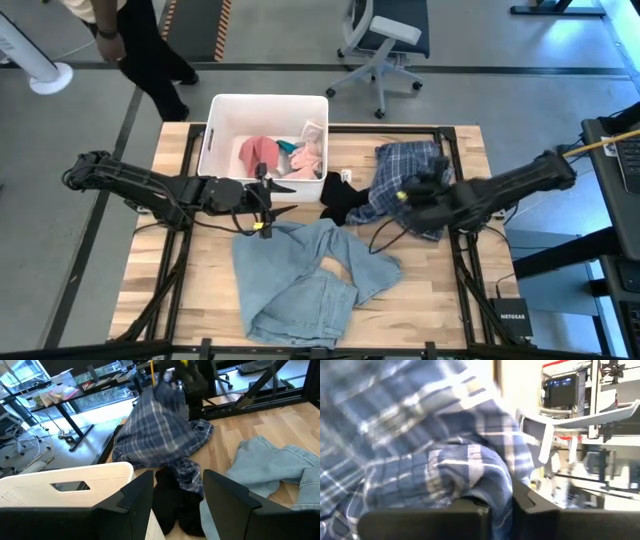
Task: Sort clothes
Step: Move the blue plaid shirt to the top of the table, then put the black shorts into the white bin
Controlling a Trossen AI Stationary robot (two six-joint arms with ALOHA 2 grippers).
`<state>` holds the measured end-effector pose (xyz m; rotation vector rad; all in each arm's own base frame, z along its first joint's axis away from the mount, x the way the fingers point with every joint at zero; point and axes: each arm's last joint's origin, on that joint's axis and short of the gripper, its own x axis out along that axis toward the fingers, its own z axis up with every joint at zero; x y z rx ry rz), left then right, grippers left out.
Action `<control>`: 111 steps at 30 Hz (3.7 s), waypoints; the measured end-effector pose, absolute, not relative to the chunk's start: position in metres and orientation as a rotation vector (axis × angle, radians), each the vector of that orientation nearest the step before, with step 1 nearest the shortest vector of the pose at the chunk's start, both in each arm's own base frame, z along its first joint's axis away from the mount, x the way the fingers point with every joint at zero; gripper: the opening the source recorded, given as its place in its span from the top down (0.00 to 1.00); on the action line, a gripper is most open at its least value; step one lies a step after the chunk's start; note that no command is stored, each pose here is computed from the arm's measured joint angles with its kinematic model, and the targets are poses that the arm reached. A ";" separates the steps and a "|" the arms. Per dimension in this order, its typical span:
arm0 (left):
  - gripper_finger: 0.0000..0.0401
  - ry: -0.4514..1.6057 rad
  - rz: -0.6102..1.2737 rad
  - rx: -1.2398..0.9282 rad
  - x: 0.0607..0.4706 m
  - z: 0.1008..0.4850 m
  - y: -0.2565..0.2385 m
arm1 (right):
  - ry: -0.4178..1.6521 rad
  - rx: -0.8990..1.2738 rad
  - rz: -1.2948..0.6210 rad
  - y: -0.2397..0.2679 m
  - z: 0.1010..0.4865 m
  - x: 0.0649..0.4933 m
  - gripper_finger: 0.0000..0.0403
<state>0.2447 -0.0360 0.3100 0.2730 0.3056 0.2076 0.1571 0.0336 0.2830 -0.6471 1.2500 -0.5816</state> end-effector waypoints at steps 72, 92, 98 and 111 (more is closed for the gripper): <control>0.58 0.308 0.211 0.248 0.245 0.310 -0.036 | 1.216 -0.278 -0.103 -0.047 0.178 0.293 0.44; 0.58 0.305 0.215 0.222 0.245 0.310 -0.036 | 1.243 -0.211 -0.042 -0.068 0.115 0.319 0.55; 0.58 0.305 0.215 0.222 0.245 0.310 -0.036 | 1.255 -0.258 -0.022 -0.067 0.120 0.316 0.93; 0.58 0.304 0.215 0.222 0.245 0.310 -0.036 | 1.167 -0.408 -0.146 -0.048 0.207 0.292 0.96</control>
